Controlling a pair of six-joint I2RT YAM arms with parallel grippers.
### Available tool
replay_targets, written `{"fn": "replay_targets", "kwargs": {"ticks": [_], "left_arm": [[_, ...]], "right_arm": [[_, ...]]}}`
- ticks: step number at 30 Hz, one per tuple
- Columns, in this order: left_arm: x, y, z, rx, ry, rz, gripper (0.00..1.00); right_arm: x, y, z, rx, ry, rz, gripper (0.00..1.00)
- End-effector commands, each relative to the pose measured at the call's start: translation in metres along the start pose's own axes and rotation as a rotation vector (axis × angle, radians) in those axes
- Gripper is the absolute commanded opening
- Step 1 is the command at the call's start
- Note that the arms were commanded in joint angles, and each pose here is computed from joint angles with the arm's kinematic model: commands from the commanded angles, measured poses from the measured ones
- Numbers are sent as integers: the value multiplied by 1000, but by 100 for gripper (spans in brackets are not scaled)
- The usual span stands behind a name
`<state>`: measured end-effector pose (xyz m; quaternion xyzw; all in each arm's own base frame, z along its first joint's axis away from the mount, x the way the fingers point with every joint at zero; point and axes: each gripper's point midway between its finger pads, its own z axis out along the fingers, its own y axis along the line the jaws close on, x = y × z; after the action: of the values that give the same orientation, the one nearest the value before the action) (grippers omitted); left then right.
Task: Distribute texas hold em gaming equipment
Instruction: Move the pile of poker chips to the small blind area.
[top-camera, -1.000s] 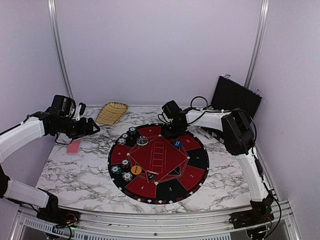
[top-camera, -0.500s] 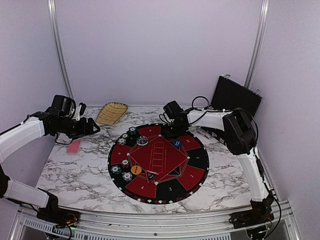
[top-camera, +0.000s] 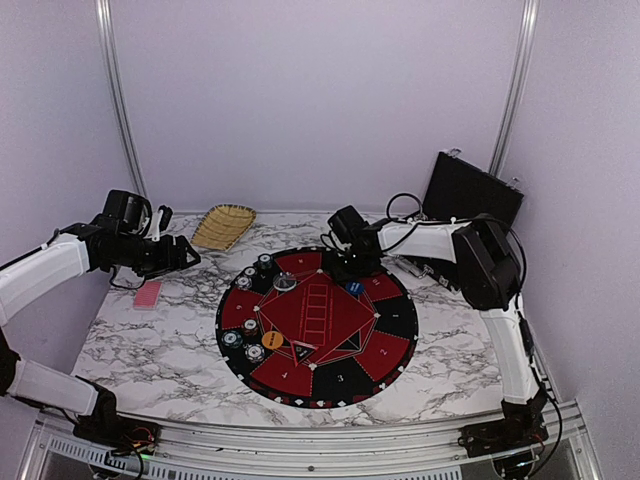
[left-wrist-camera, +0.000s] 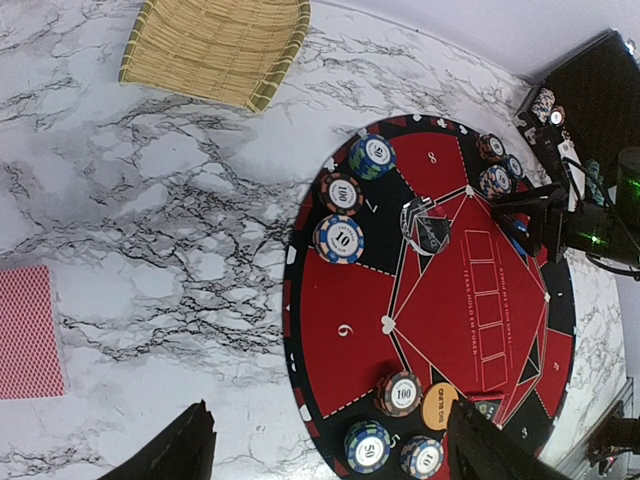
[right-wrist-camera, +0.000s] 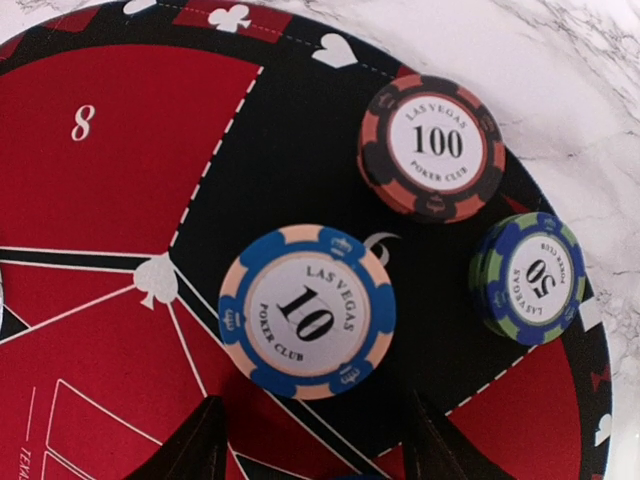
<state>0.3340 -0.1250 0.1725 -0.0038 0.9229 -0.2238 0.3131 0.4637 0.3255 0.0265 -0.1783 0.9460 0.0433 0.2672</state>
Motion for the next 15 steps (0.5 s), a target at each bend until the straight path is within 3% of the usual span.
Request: {"fn": "replay_targets", "kwargs": {"ticks": [1,15], "left_arm": [[0,0,2,14,-3,10,81],[1,1,3,10,-2,2,81]], "right_arm": [[7,8,-13,-28,22,-1,58],[-24,13,-60,-28,-77,-4,58]]}}
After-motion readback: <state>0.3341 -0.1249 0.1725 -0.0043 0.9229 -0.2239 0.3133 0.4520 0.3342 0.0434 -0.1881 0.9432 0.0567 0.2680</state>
